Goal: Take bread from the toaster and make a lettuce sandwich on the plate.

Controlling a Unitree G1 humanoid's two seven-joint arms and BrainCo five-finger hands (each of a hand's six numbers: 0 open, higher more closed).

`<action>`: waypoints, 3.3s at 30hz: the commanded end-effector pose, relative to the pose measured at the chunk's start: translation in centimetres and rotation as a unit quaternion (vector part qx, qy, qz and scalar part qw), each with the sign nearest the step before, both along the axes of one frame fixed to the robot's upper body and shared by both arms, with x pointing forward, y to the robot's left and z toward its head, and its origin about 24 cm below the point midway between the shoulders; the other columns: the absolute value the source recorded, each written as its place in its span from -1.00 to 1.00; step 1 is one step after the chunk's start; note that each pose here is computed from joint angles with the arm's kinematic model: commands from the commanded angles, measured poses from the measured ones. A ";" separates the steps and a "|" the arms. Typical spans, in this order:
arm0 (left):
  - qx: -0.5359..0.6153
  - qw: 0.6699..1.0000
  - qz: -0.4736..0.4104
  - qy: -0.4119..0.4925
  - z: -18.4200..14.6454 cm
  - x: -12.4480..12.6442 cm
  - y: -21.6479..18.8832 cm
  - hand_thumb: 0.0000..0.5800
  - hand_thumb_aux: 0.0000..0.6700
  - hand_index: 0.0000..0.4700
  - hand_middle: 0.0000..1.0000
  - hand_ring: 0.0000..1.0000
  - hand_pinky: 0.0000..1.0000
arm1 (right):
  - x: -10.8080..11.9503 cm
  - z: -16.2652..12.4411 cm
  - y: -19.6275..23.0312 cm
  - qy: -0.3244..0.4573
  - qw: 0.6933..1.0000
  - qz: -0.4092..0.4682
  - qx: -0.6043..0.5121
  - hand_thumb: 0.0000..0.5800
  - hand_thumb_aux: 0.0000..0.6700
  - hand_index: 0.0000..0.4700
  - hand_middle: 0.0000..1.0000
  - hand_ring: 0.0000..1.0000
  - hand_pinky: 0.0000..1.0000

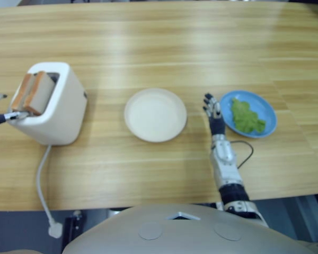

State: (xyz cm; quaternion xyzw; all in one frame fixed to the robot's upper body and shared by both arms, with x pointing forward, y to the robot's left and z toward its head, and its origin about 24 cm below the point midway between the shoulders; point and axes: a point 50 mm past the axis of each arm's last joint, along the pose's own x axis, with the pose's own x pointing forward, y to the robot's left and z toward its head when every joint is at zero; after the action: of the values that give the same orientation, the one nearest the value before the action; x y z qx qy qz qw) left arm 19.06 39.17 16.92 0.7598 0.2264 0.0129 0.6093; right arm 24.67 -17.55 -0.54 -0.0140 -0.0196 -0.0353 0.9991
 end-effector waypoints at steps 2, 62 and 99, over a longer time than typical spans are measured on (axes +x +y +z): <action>-0.003 1.000 -0.008 0.005 0.0 -0.1 -0.2 -1.00 -1.00 -1.00 -1.00 -1.00 -1.00 | -0.3 -0.3 -0.1 0.010 1.000 -0.003 0.004 -1.00 -1.00 -1.00 -1.00 -1.00 -1.00; -0.084 0.972 -0.138 -0.168 3.0 2.2 -5.0 1.00 1.00 0.96 1.00 1.00 1.00 | -0.7 -1.7 -0.3 0.048 0.999 -0.013 0.000 -1.00 -1.00 -1.00 -1.00 -1.00 -1.00; -0.064 0.991 -0.089 -0.070 -0.4 2.4 -4.0 -1.00 -1.00 -1.00 -1.00 -1.00 -1.00 | -1.0 -1.8 -0.7 0.051 0.999 -0.018 -0.002 -1.00 -1.00 -1.00 -1.00 -1.00 -1.00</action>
State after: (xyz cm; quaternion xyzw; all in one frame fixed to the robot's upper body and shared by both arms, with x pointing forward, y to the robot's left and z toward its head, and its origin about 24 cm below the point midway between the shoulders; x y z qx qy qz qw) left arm 21.50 34.87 17.23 0.7324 0.0961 0.0077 0.6740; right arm 23.93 -17.95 -1.94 -0.0161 0.0182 -0.0470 0.9986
